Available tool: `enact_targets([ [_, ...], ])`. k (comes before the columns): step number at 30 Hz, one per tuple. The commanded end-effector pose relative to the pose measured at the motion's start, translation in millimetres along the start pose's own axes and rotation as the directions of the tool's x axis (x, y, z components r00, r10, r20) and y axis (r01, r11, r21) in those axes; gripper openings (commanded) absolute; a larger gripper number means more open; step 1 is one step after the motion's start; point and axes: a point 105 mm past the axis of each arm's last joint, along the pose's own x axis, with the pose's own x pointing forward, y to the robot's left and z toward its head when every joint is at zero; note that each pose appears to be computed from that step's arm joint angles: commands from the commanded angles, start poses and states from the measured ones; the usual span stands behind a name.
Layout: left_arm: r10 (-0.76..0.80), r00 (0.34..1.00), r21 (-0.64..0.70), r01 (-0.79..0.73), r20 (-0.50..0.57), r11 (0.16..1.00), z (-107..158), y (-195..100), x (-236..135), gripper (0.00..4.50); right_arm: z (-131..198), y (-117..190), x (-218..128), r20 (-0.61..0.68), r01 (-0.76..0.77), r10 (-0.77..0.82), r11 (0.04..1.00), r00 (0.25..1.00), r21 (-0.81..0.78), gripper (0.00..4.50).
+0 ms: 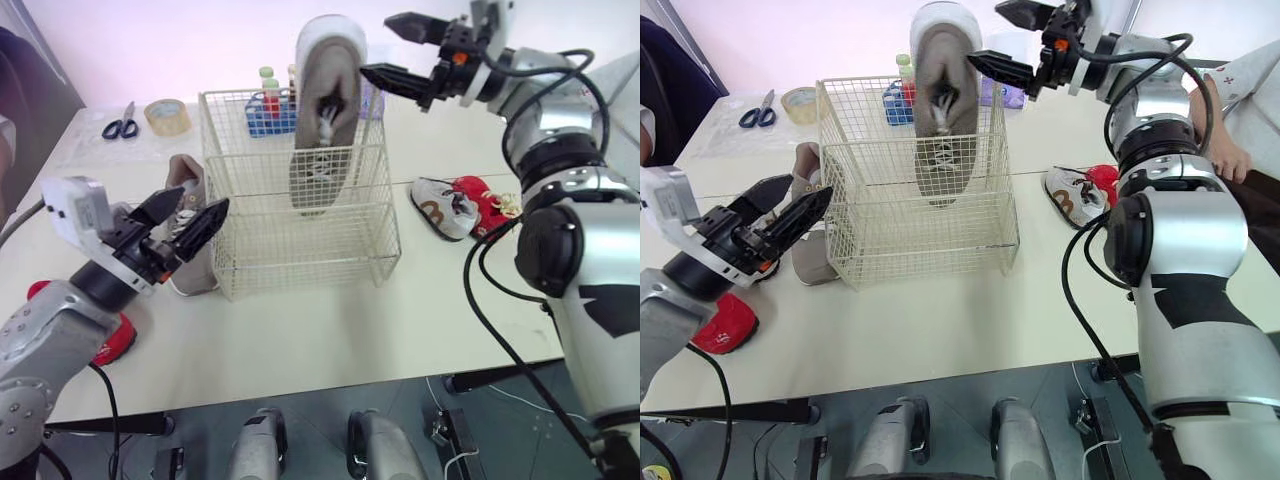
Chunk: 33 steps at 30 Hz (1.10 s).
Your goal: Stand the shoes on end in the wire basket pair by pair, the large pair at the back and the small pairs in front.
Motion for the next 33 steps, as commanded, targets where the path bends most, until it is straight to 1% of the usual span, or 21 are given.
enact_targets([
  [1, -0.014, 1.0, 0.028, 0.014, 0.026, 1.0, 9.0, -1.6, 2.3, 4.28, 41.4, -12.7, -8.9, 0.125, 0.052, -0.043, 0.996, 0.991, -0.074, 4.45],
  [3, -0.011, 1.0, 0.032, 0.01, 0.028, 0.999, 11.2, 1.0, 3.4, 4.28, 47.6, -14.5, -13.1, 0.149, 0.058, -0.046, 0.995, 0.988, -0.079, 4.45],
  [6, 0.002, 1.0, 0.049, -0.003, 0.029, 0.999, 15.2, 6.3, 3.7, 4.28, 51.0, -13.2, -17.8, 0.149, 0.034, -0.02, 0.995, 0.989, -0.094, 4.45],
  [8, 0.024, 0.999, 0.056, -0.026, 0.047, 0.998, 24.2, 14.8, 2.6, 4.28, 56.8, -15.6, -26.3, 0.157, 0.039, -0.021, 0.993, 0.987, -0.113, 4.45],
  [9, 0.036, 0.998, 0.058, -0.04, 0.059, 0.998, 29.5, 19.7, 1.5, 4.39, 60.3, -17.0, -30.9, 0.162, 0.045, -0.024, 0.991, 0.987, -0.128, 4.49],
  [10, 0.051, 0.997, 0.067, -0.055, 0.064, 0.996, 34.4, 24.9, 0.4, 4.39, 62.9, -16.9, -34.8, 0.162, 0.035, -0.014, 0.991, 0.987, -0.132, 4.49],
  [13, 0.181, 0.982, 0.141, -0.187, 0.051, 0.972, 47.0, 55.3, -5.0, 4.39, 71.2, -11.7, -40.2, 0.154, -0.027, 0.049, 0.99, 0.987, -0.139, 4.49],
  [14, 0.26, 0.965, 0.179, -0.264, 0.044, 0.948, 49.9, 70.7, -6.9, 4.39, 73.0, -5.5, -39.3, 0.147, -0.084, 0.102, 0.989, 0.984, -0.124, 4.49],
  [15, 0.354, 0.935, 0.215, -0.346, -0.002, 0.913, 47.2, 88.9, -8.9, 4.39, 72.6, 4.8, -37.7, 0.129, -0.166, 0.178, 0.981, 0.975, -0.102, 4.49],
  [17, 0.463, 0.882, 0.267, -0.427, -0.086, 0.864, 38.6, 112.1, -12.7, 4.39, 68.4, 29.7, -35.2, 0.092, -0.316, 0.321, 0.946, 0.943, -0.067, 4.49],
  [19, 0.517, 0.841, 0.259, -0.47, -0.157, 0.844, 28.5, 126.6, -14.5, 4.39, 59.4, 61.7, -31.4, 0.048, -0.427, 0.43, 0.902, 0.902, -0.063, 4.49],
  [20, 0.539, 0.822, 0.254, -0.49, -0.183, 0.834, 24.3, 134.1, -13.8, 4.39, 51.9, 81.1, -31.7, 0.016, -0.482, 0.483, 0.875, 0.876, -0.04, 4.49],
  [22, 0.567, 0.79, 0.252, -0.514, -0.233, 0.82, 16.6, 146.7, -11.0, 4.39, 39.0, 110.9, -33.9, -0.028, -0.544, 0.545, 0.838, 0.838, 0.027, 4.49],
  [25, 0.585, 0.755, 0.255, -0.528, -0.295, 0.81, 5.8, 165.3, -1.7, 4.39, 21.7, 139.1, -42.3, -0.089, -0.58, 0.593, 0.804, 0.801, 0.132, 4.49],
  [27, 0.579, 0.745, 0.229, -0.532, -0.33, 0.815, -0.2, 173.4, 5.8, 4.39, 15.3, 149.5, -47.3, -0.115, -0.585, 0.606, 0.793, 0.787, 0.171, 4.49],
  [29, 0.582, 0.731, 0.214, -0.542, -0.356, 0.813, -6.1, 182.0, 10.7, 4.39, 9.2, 156.0, -49.7, -0.149, -0.579, 0.603, 0.796, 0.784, 0.175, 4.49],
  [33, 0.522, 0.749, 0.167, -0.501, -0.409, 0.849, -20.6, 182.9, 29.1, 4.39, -5.4, 164.8, -58.3, -0.217, -0.535, 0.572, 0.819, 0.791, 0.207, 4.49],
])
